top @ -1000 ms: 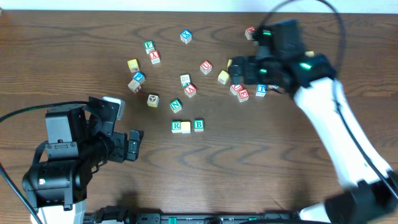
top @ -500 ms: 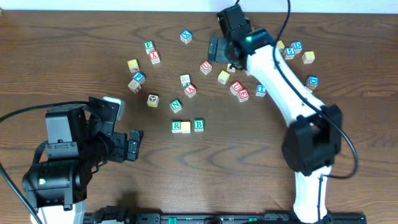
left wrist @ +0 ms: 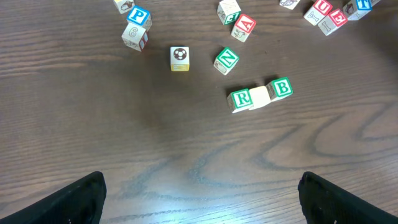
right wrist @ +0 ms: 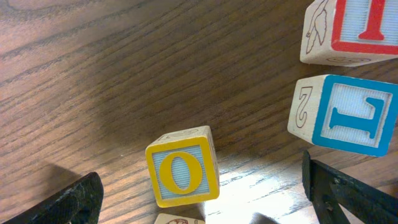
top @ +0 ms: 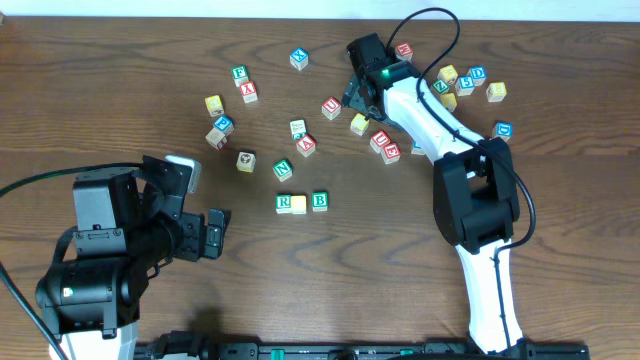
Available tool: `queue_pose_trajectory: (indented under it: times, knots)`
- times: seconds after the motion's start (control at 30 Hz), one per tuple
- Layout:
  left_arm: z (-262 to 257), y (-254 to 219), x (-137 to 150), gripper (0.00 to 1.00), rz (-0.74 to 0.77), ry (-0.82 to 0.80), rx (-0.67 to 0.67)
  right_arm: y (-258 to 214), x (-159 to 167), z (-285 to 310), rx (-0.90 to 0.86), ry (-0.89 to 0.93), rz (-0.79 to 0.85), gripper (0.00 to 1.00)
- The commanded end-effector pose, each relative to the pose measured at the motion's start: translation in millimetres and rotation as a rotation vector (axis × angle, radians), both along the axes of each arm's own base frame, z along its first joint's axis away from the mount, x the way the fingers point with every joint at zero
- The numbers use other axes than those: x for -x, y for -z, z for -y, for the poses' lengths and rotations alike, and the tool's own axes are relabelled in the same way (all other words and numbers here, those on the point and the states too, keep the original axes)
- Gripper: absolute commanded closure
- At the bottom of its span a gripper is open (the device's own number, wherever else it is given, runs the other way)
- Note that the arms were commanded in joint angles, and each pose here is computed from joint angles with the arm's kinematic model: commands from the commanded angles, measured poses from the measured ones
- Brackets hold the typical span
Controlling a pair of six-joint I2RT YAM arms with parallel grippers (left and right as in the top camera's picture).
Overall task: Spell out ROBOT
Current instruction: 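Lower the right gripper and grasp the yellow O block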
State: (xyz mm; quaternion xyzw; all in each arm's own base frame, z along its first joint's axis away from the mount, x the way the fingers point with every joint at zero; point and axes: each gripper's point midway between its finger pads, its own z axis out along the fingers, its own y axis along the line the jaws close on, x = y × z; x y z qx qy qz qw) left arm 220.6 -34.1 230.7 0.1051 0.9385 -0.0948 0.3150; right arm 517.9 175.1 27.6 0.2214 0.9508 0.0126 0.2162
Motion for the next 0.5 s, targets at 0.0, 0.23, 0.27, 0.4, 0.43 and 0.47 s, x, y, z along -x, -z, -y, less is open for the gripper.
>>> queue_pose_trajectory:
  times: [0.0,0.23,0.27,0.4,0.43,0.47]
  knots:
    - [0.9,-3.2,-0.1,0.03,0.009,0.009,0.004,-10.0,-5.2,-0.5,0.003,0.028,0.033,0.03]
    - [0.9,-3.2,-0.1,0.03,0.009,0.009,0.004,-9.6,-4.6,-1.4,0.004,0.026,0.032,0.16]
    - [0.9,-3.2,-0.1,0.03,0.009,0.009,0.004,-9.5,-4.5,-2.1,0.006,0.025,0.034,0.20]
    - [0.9,-3.2,-0.1,0.03,0.009,0.009,0.004,-10.3,-3.9,-5.5,0.016,0.020,0.041,0.30]
    - [0.9,-3.2,-0.1,0.03,0.009,0.009,0.004,-10.6,-3.9,-4.9,0.024,0.021,0.044,0.31]
    - [0.9,-3.2,-0.1,0.03,0.009,0.009,0.004,-10.0,-3.5,-4.3,0.029,0.022,0.044,0.31]
